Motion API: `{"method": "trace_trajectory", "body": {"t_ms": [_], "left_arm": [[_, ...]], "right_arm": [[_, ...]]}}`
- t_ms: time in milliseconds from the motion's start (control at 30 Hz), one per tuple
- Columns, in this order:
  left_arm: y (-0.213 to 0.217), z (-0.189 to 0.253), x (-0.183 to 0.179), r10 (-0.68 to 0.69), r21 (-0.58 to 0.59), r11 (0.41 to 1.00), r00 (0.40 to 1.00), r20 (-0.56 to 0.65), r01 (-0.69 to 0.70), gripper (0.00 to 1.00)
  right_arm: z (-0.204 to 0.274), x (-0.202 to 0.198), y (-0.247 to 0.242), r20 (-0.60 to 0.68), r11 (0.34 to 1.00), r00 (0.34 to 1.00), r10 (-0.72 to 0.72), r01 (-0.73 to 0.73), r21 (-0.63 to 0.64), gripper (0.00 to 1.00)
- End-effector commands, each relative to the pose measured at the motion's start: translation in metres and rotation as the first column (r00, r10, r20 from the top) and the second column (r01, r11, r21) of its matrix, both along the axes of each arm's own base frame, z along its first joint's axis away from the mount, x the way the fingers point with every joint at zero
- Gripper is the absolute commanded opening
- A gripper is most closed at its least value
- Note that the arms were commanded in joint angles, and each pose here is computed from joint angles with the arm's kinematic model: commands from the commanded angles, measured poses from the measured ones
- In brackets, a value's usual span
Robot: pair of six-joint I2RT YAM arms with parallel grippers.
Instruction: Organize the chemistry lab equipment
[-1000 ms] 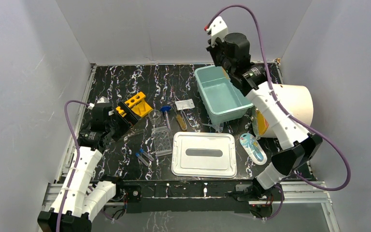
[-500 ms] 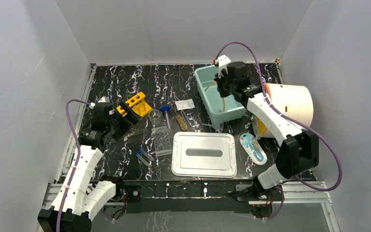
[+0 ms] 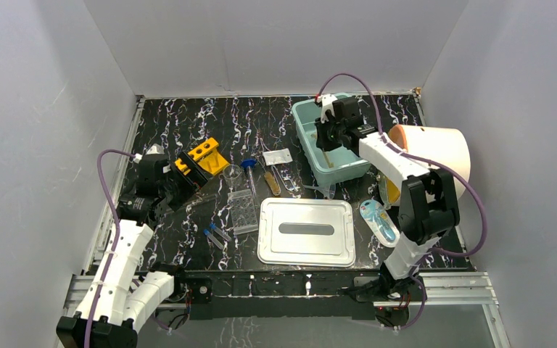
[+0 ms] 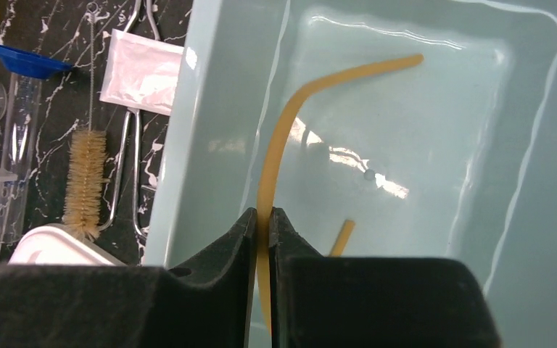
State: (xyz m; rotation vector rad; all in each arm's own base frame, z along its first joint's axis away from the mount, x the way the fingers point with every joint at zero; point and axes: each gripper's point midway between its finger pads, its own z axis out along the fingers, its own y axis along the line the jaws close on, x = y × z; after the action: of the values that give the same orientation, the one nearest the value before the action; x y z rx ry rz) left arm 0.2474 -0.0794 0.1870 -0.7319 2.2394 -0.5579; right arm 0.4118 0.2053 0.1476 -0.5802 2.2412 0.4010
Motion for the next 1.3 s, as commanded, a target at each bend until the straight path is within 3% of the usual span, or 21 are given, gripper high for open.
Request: {"method": "trace_trajectory", "body": {"t_ms": [0, 200, 267, 600, 867, 1267], "left_arm": [[-0.001, 0.004, -0.004, -0.009, 0.000, 1.000, 1.000, 0.012, 0.009, 0.98], [-0.001, 0.005, -0.003, -0.019, 0.007, 1.000, 1.000, 0.013, 0.018, 0.98], [-0.003, 0.005, -0.003, -0.034, 0.008, 0.999, 0.999, 0.017, 0.034, 0.98], [-0.004, 0.003, 0.003, -0.048, 0.019, 0.999, 0.999, 0.022, 0.048, 0.98], [-0.004, 0.000, 0.004, -0.038, 0.009, 0.999, 0.999, 0.025, 0.038, 0.98], [0.003, 0.007, -0.006, -0.015, 0.028, 1.000, 0.999, 0.047, 0.014, 0.98]], "right_arm": [[0.029, 0.025, 0.009, 0.057, 0.998, 0.998, -0.030, 0.026, 0.063, 0.20], [0.060, 0.027, 0.009, 0.065, 0.991, 0.995, -0.080, 0.073, 0.114, 0.47], [0.073, 0.026, 0.007, 0.078, 0.988, 0.992, -0.098, 0.087, 0.126, 0.51], [0.121, 0.001, 0.009, 0.039, 0.982, 0.996, -0.081, 0.073, 0.176, 0.54], [0.147, -0.046, 0.068, 0.079, 0.982, 0.997, 0.013, -0.028, 0.188, 0.57], [0.049, -0.096, 0.167, -0.170, 0.983, 0.985, -0.021, 0.051, 0.175, 0.57]]}}
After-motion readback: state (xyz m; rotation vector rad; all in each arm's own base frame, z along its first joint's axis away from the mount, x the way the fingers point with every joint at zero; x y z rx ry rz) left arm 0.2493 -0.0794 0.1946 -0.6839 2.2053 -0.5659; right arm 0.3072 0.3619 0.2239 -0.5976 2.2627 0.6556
